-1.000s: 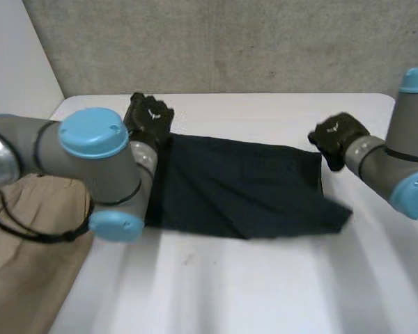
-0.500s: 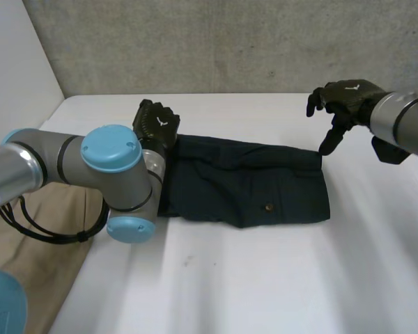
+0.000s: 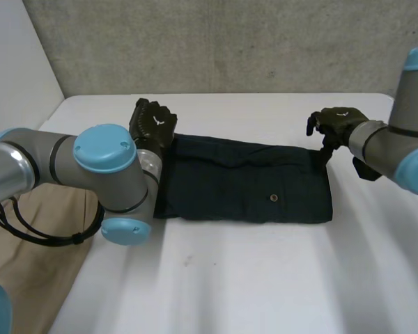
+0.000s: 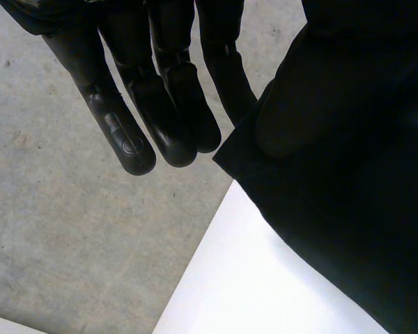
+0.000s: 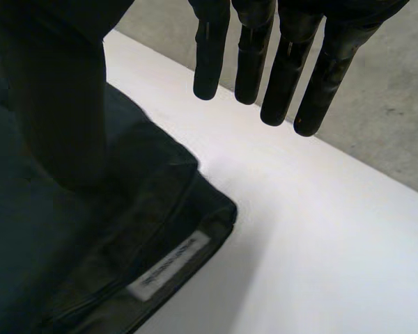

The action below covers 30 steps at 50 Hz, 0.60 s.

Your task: Fold the laundry.

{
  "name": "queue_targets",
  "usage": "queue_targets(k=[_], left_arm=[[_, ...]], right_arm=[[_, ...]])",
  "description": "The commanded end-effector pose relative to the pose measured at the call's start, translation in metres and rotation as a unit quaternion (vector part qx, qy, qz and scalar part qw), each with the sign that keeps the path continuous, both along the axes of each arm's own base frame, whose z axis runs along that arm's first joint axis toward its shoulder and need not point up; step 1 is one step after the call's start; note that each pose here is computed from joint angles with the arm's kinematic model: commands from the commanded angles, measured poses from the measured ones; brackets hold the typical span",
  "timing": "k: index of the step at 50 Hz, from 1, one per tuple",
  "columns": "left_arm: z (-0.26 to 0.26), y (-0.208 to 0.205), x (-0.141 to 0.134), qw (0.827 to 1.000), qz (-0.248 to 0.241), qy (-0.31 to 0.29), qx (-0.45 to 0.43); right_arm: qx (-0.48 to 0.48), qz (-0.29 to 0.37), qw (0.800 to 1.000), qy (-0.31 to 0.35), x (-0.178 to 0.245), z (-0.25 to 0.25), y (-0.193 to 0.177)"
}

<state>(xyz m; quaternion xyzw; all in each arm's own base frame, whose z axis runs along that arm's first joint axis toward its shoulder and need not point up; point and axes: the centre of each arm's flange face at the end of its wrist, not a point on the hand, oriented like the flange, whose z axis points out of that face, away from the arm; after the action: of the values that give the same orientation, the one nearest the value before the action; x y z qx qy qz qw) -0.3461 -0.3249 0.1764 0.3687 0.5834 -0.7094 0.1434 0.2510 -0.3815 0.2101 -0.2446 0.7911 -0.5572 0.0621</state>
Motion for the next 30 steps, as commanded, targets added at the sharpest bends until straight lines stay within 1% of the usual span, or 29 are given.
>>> queue_targets(k=[1, 8, 10, 15, 20, 26, 30], left_arm=[[0.006, -0.005, -0.001, 1.0, 0.001, 0.011, -0.02], [0.009, -0.014, -0.007, 0.999, -0.005, 0.022, -0.039], [0.004, -0.016, -0.012, 0.999, -0.02, 0.02, -0.04], [-0.009, -0.028, -0.014, 0.999, -0.034, 0.015, -0.037], [-0.022, -0.041, -0.017, 0.999, -0.033, 0.015, -0.04], [-0.038, -0.065, -0.02, 0.998, -0.023, 0.021, -0.053], [-0.048, -0.076, -0.023, 0.998, -0.02, 0.023, -0.061]], right_arm=[[-0.004, 0.001, 1.0, -0.003, 0.011, -0.017, -0.015], [0.042, 0.016, 0.999, 0.001, 0.016, -0.037, -0.017], [0.051, 0.021, 0.998, -0.007, 0.018, -0.041, -0.019], [0.048, 0.029, 0.998, -0.036, 0.023, -0.042, -0.027], [0.024, 0.027, 0.999, -0.041, 0.024, -0.043, -0.037], [-0.048, 0.002, 0.998, -0.043, 0.025, -0.05, -0.061], [-0.068, 0.001, 0.998, -0.011, 0.025, -0.062, -0.066]])
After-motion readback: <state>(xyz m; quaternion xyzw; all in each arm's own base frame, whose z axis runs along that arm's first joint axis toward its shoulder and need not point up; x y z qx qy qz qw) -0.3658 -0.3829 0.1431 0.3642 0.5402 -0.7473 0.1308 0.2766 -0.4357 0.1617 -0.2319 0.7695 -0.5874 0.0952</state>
